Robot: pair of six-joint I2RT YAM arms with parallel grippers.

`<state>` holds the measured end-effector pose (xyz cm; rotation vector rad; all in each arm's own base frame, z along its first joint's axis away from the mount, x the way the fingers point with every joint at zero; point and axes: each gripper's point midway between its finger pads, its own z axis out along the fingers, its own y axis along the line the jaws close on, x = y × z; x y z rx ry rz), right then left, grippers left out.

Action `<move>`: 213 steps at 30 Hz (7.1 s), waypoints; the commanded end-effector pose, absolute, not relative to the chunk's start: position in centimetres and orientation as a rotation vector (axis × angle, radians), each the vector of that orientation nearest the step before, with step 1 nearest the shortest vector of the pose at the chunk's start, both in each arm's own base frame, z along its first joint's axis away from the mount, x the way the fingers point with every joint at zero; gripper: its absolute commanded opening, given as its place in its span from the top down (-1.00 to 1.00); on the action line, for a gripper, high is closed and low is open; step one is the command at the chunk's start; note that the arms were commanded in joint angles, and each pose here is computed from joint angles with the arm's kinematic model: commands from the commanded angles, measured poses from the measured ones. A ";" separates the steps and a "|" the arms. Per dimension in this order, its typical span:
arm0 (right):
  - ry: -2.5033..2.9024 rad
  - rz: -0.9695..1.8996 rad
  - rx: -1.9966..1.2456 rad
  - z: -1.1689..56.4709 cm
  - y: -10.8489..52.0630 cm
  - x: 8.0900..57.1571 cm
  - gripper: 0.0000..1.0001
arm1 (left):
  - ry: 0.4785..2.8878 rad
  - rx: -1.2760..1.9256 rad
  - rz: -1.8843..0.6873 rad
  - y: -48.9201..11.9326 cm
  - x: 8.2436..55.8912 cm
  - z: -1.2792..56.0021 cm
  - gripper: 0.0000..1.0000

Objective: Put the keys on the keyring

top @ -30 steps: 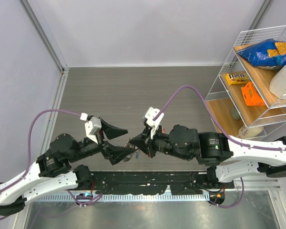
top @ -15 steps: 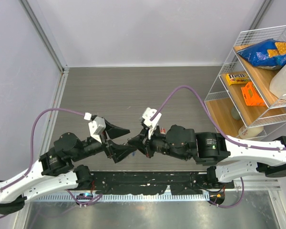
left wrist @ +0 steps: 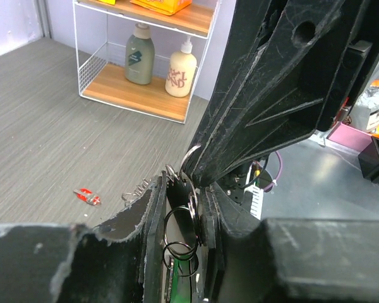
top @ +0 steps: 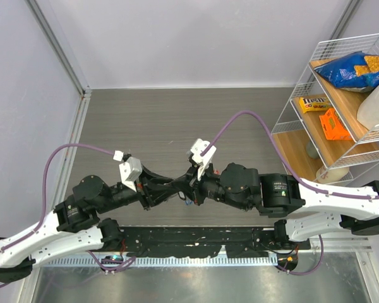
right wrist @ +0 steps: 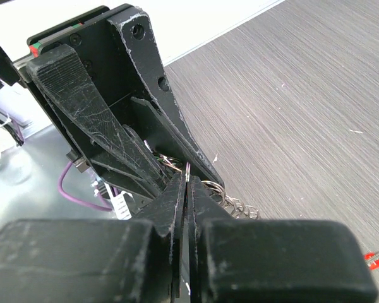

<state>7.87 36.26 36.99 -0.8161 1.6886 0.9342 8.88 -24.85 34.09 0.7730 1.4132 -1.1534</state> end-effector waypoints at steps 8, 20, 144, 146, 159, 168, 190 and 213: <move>1.635 1.167 -0.839 39.3 37.5 4.6 0.89 | 1.315 0.658 -1.088 -24.3 10.9 36.6 1.00; 1.576 1.216 -0.839 40.2 35.6 4.1 0.38 | 1.284 0.641 -1.100 -23.8 10.7 36.9 1.00; 1.122 1.206 -1.368 35.8 36.4 -0.9 -0.12 | 0.903 0.939 -1.506 -22.9 0.7 41.2 1.00; 1.122 1.205 -1.364 35.9 36.4 -0.8 -0.12 | 0.901 0.937 -1.506 -22.9 0.7 41.3 1.00; 1.125 1.190 -1.303 37.4 37.0 0.0 -0.08 | 0.900 0.954 -1.517 -23.1 0.4 41.1 1.00; 1.114 1.177 -1.251 38.4 37.4 0.7 0.00 | 0.902 0.961 -1.531 -23.3 0.3 40.8 1.00; 1.093 1.173 -1.248 39.2 38.0 0.7 0.89 | 0.896 0.967 -1.549 -23.2 0.0 40.6 1.00; 1.122 1.321 -1.269 39.3 35.0 -1.2 0.89 | 0.989 1.007 -1.532 -24.0 0.5 39.1 0.52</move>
